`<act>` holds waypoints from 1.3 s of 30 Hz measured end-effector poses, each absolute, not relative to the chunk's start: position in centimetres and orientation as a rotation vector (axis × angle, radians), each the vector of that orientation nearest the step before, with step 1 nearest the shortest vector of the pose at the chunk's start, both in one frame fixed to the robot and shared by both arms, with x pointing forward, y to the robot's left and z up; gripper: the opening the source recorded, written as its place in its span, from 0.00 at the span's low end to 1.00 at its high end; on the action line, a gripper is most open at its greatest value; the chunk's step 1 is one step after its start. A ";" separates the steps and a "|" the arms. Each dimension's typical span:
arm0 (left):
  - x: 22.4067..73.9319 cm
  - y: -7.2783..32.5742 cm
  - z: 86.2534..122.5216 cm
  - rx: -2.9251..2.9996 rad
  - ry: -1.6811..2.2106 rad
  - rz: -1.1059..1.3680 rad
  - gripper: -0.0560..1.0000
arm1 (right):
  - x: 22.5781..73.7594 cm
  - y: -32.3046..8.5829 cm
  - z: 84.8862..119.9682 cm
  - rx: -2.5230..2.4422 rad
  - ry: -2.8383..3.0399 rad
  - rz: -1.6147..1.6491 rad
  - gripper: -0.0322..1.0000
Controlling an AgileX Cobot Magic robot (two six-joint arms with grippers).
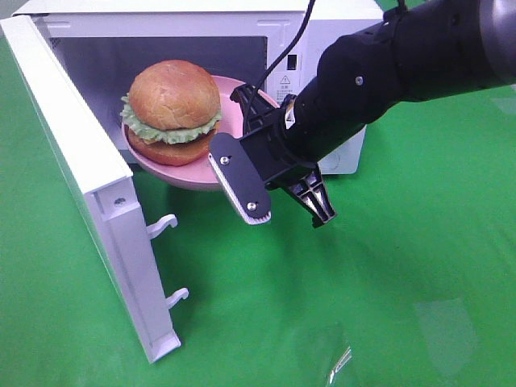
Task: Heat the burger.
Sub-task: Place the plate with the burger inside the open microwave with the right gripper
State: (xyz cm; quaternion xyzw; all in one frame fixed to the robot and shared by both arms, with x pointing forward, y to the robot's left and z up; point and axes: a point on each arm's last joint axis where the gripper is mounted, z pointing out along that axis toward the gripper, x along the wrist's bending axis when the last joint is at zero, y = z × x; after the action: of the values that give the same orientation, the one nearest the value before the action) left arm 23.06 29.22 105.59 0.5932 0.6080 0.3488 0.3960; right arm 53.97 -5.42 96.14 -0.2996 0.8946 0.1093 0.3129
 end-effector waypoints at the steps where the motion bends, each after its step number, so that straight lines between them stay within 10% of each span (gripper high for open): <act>1: 23.1 29.2 105.6 1.503 1.541 0.884 0.99 | 54.2 -5.1 96.0 -0.792 2.357 0.291 0.08; 39: 23.1 29.2 105.6 1.503 1.541 0.884 0.99 | 61.9 0.4 94.3 -0.589 2.388 0.266 0.09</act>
State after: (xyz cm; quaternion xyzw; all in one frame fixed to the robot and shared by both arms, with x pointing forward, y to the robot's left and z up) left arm 23.06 29.22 105.59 0.5932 0.6080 0.3488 0.3960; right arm 61.87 0.42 94.29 -0.2251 0.9119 0.1016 0.3278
